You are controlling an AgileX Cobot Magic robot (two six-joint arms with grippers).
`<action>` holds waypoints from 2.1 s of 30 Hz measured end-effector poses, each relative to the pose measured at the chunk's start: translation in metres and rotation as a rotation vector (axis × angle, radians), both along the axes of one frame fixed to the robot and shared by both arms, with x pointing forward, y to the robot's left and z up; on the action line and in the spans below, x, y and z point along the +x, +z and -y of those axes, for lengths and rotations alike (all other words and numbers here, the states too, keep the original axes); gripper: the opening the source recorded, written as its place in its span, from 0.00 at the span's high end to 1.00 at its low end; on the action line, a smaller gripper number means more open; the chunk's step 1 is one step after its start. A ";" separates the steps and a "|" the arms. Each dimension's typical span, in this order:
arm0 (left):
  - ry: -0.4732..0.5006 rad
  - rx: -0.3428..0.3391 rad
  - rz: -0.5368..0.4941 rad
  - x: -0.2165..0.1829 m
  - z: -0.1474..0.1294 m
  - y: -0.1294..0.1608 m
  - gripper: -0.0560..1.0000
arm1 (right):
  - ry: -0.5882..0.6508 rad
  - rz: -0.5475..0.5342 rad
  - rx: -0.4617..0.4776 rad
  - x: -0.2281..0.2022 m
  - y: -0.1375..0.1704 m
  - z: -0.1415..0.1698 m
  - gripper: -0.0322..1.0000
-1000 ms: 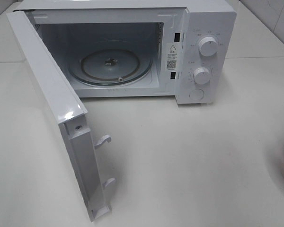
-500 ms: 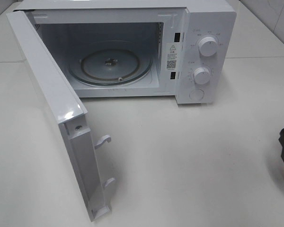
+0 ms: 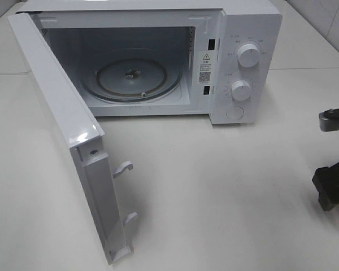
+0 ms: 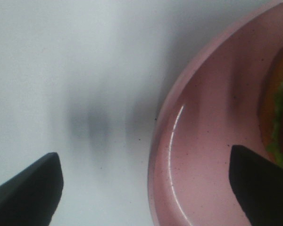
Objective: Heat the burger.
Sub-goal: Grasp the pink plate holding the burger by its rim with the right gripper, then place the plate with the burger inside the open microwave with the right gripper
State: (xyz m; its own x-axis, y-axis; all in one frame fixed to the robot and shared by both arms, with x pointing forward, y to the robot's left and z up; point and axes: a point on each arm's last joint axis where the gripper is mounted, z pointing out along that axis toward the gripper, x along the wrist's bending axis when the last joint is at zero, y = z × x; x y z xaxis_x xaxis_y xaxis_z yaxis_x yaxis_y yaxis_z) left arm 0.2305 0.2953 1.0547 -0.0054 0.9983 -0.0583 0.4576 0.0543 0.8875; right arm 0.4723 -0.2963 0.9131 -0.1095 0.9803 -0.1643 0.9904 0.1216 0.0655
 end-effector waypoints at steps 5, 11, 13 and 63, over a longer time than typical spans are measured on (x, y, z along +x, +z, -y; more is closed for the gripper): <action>0.000 0.000 0.000 0.000 0.000 0.000 0.01 | -0.005 -0.013 0.009 0.005 -0.014 -0.001 0.14; 0.000 0.000 0.000 0.000 0.000 0.000 0.01 | -0.006 -0.013 0.015 0.007 -0.021 -0.002 0.15; 0.000 0.000 0.000 0.000 0.000 0.000 0.01 | -0.006 -0.022 0.006 0.008 -0.026 -0.001 0.16; 0.000 0.000 0.000 0.000 0.000 0.000 0.01 | -0.019 -0.061 -0.180 0.003 -0.024 -0.003 0.96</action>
